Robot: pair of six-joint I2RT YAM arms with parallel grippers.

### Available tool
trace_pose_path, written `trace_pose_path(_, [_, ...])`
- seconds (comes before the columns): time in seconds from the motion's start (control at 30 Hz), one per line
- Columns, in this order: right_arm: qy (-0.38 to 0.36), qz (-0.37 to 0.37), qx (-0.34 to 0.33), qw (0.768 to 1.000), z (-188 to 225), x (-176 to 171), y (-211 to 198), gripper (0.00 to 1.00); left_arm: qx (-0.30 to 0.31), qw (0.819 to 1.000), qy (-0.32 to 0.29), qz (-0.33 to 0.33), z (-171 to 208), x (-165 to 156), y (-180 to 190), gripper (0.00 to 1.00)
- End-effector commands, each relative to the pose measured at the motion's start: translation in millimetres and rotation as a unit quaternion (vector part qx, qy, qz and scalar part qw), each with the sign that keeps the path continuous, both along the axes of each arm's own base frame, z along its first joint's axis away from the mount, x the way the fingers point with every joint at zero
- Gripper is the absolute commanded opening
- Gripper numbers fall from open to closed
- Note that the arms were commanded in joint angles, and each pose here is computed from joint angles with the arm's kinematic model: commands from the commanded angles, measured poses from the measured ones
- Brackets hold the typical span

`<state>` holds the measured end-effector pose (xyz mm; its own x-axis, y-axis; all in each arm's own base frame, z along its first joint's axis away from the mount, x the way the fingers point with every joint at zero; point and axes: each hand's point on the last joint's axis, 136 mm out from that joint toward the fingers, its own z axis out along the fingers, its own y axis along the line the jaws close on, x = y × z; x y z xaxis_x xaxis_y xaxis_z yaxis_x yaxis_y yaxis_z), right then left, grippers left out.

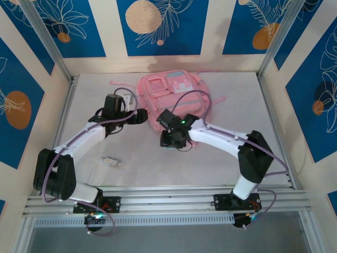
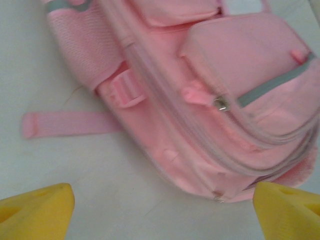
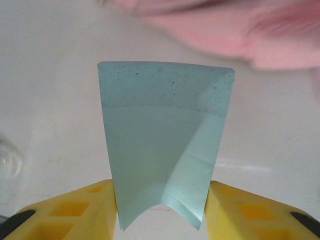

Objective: Pack the student bag
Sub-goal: Pick up the loose stationery from the bottom-center of the table, then open the student bag at the top-center of the table.

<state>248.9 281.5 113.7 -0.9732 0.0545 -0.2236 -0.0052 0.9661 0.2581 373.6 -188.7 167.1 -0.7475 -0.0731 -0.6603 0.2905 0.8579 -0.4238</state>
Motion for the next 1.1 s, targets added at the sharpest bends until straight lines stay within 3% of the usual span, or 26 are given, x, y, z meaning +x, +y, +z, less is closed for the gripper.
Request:
trace_pose_path(0.0, [-0.013,-0.018,-0.005,1.0,5.1,14.0,-36.5,0.47,0.046,0.995,-0.049,-0.069,18.9,4.7,-36.0,0.91])
trace_pose_path(0.17, [-0.048,-0.091,0.012,0.995,18.8,41.1,-92.9,0.47,0.127,0.976,-0.082,-0.155,17.9,6.6,-86.1,0.9])
trace_pose_path(0.43, [-0.069,-0.171,0.1,0.978,27.7,60.5,-146.6,0.45,0.186,0.94,-0.096,-0.27,4.2,14.5,-141.6,0.9])
trace_pose_path(0.73, [-0.086,-0.202,0.13,0.967,31.9,68.6,-171.7,0.44,0.266,0.901,-0.073,-0.334,-34.6,25.3,-152.1,0.88])
trace_pose_path(1.07, [-0.084,-0.204,0.145,0.965,29.6,72.3,-173.3,0.4,0.304,0.887,-0.059,-0.343,-62.5,34.4,-152.9,0.87])
